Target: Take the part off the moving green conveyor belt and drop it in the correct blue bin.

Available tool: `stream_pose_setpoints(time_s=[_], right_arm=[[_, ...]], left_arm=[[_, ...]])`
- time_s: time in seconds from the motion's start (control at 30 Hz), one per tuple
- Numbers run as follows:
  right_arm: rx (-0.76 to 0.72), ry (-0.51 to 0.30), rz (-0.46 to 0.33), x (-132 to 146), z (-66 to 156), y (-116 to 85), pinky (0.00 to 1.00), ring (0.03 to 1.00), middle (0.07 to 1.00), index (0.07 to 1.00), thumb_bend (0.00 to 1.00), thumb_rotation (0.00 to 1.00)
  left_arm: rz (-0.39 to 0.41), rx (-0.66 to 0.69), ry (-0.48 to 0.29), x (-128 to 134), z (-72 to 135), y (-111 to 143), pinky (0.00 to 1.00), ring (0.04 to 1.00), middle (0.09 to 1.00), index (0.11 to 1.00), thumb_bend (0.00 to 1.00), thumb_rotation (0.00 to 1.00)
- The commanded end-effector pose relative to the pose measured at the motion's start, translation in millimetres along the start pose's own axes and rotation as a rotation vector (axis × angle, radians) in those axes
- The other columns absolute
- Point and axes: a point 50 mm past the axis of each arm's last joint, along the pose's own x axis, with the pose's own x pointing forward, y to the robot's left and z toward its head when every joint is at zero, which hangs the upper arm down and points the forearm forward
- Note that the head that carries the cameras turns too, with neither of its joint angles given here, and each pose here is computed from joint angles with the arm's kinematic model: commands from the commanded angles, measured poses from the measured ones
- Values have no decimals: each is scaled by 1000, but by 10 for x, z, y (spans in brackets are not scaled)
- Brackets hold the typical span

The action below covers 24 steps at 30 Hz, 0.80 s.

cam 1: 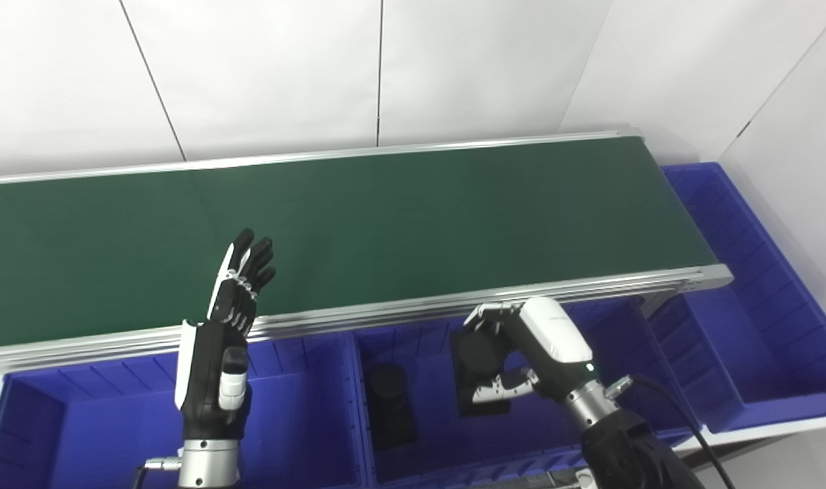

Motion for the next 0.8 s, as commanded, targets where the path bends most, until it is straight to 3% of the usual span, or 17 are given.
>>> stream_pose_setpoints(time_s=[0.0,0.17,0.4,0.77], right_arm=[[-36,-78,-36,74,19,-42,315,381,451,510,526,0],[-66,-78,-4,153,-93,108,269,327,414,518,523,0],[-73,-70,17,235,-189,231,272,333,418,519,524,0],[-93,-74,30,285,-188,350,274,332,419,520,522,0]], left_arm=[[-8,1,-48,60,124,-66,888,917,914,945,809,1000],[-7,5,-41,39,120,-76,883,914,912,946,823,1000],[-10,10,-29,11,125,-87,893,913,908,950,837,1000],[-4,10,-28,-13,126,-95,884,905,900,941,823,1000]])
